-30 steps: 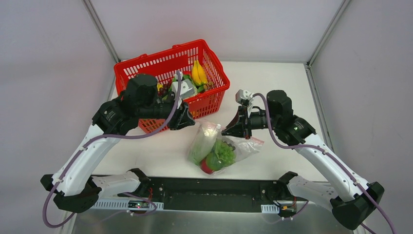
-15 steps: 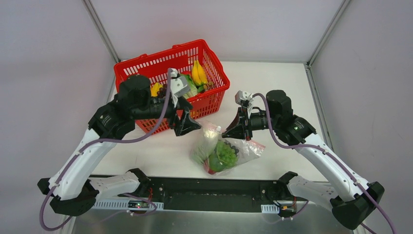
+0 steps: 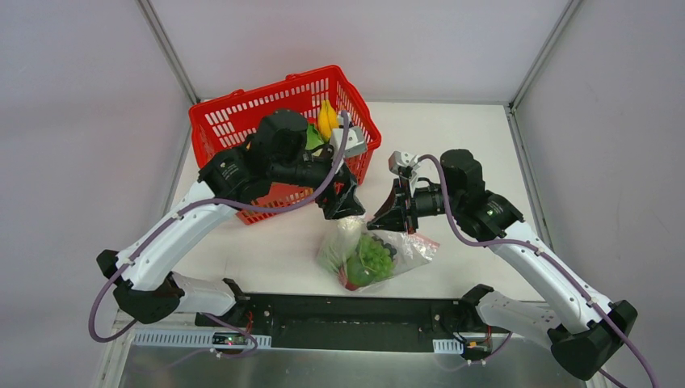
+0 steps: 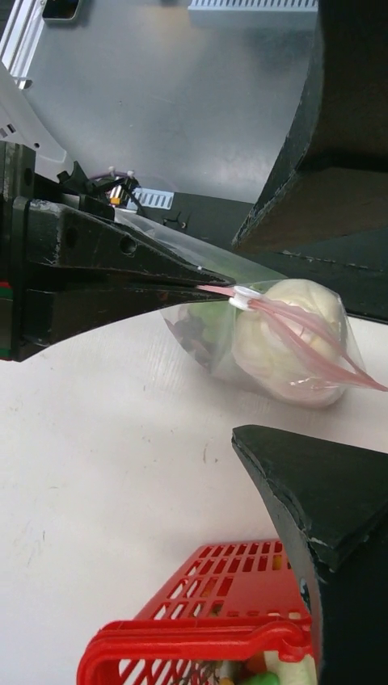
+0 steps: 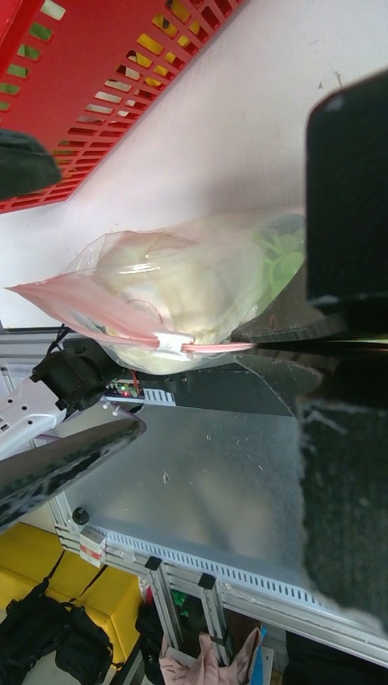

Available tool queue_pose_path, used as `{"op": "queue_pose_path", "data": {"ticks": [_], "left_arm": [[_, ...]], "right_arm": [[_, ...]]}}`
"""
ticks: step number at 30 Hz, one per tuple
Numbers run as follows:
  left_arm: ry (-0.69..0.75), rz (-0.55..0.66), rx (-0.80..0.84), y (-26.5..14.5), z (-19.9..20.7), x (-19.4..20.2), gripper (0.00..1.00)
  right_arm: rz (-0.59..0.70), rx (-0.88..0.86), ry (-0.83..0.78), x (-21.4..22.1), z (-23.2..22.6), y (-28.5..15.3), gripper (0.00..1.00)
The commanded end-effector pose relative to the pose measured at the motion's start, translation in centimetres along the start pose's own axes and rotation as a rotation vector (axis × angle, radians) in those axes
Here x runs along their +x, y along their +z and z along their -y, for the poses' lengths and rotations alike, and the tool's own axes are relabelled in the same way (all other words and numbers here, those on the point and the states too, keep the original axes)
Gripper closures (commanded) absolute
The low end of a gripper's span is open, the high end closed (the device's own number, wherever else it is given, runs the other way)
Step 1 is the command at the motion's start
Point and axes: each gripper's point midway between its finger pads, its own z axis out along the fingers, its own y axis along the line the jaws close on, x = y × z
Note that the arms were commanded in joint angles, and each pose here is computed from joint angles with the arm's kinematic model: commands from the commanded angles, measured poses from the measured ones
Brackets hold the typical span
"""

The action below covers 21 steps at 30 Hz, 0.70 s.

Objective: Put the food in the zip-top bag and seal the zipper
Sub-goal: Zip the zipper food storage bag at the center of the board.

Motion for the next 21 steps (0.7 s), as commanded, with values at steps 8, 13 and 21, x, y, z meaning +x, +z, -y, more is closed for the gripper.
{"op": "queue_pose_path", "data": {"ticks": [8, 13, 21], "left_arm": [[0.011, -0.079, 0.116, 1.9, 1.3, 1.3, 0.49], [0.009, -0.104, 0.119, 1.8, 1.4, 2.0, 0.66], [0.021, -0.117, 0.127, 1.3, 1.7, 2.4, 0.87]], "right_arm": [[0.089, -0.043, -0.112, -3.2, -1.7, -0.4, 1.0], [0.091, -0.037, -0.112, -3.2, -1.6, -0.4, 1.0], [0.093, -0.03, -0.109, -3.2, -1.4, -0.4, 1.0]]}}
